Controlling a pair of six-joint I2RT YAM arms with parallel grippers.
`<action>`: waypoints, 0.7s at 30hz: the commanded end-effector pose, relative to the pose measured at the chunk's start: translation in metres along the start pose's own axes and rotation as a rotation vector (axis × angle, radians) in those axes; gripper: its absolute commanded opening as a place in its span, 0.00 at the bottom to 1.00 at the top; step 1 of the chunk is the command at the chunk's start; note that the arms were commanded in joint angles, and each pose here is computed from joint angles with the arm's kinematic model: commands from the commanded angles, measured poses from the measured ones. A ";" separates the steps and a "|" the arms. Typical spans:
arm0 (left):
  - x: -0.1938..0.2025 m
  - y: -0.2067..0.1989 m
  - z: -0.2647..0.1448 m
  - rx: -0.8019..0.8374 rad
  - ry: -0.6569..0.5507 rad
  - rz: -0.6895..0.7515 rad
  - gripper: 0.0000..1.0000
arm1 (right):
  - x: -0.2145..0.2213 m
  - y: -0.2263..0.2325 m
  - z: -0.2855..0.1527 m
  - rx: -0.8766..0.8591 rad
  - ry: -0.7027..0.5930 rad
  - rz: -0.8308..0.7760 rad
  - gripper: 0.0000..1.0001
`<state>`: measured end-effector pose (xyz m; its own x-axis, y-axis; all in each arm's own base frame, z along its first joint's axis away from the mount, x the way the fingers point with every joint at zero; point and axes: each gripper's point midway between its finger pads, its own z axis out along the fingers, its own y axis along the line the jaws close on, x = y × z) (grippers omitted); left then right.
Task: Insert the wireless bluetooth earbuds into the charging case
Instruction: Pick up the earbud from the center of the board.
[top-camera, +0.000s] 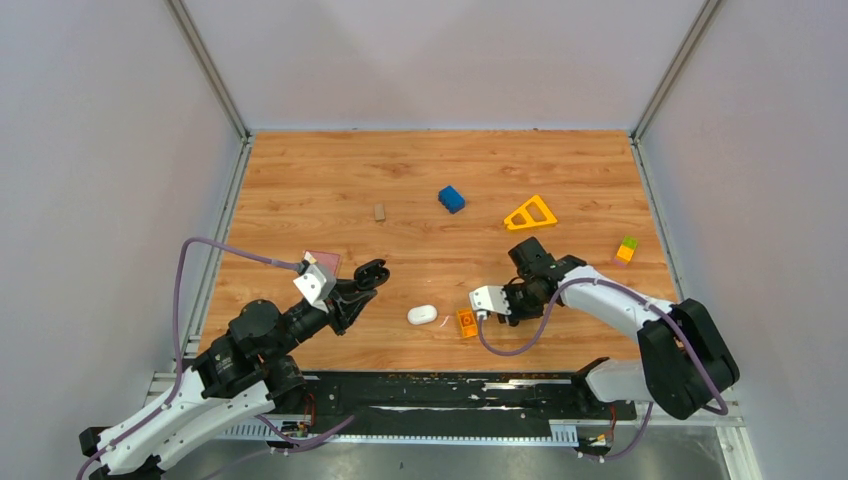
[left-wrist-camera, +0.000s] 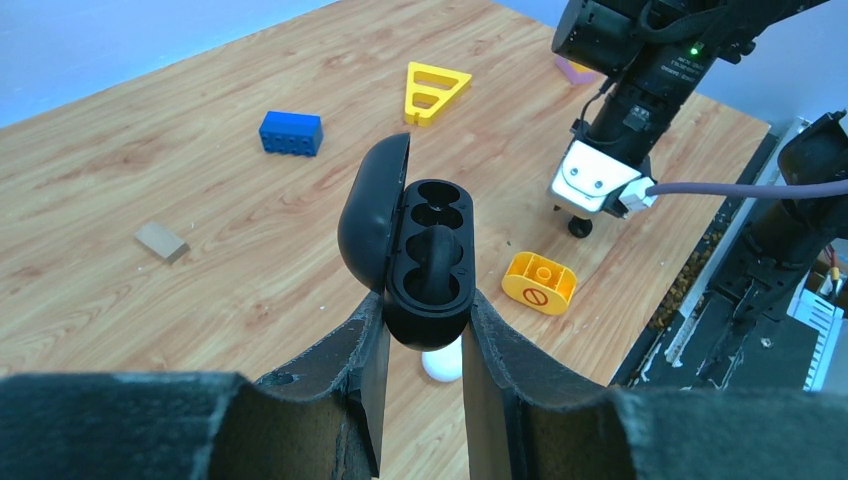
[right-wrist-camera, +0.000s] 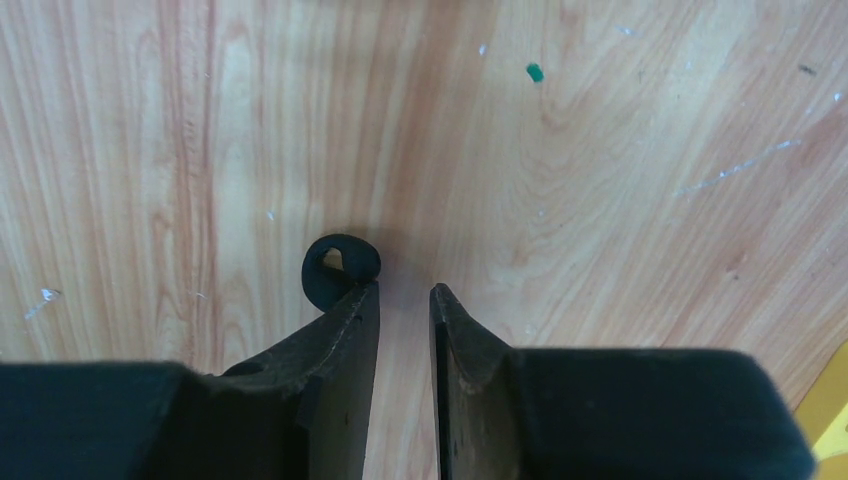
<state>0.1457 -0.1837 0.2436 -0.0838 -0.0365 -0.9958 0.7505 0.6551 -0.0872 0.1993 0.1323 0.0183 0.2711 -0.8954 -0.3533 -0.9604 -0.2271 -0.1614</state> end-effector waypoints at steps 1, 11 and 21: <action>-0.008 -0.004 0.001 0.016 -0.029 -0.012 0.01 | -0.015 0.017 0.002 -0.061 -0.034 0.017 0.27; -0.009 -0.004 0.000 0.019 -0.033 -0.012 0.01 | -0.014 0.041 0.009 -0.155 0.035 -0.026 0.28; -0.009 -0.006 0.000 0.029 -0.034 -0.014 0.01 | 0.015 0.059 0.002 -0.161 0.151 -0.044 0.27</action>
<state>0.1448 -0.1844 0.2436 -0.0844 -0.0364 -0.9958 0.7545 0.6505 -0.0877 0.1748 0.1422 0.0167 0.3401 -0.8891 -0.3062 -0.9400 -0.3120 -0.1381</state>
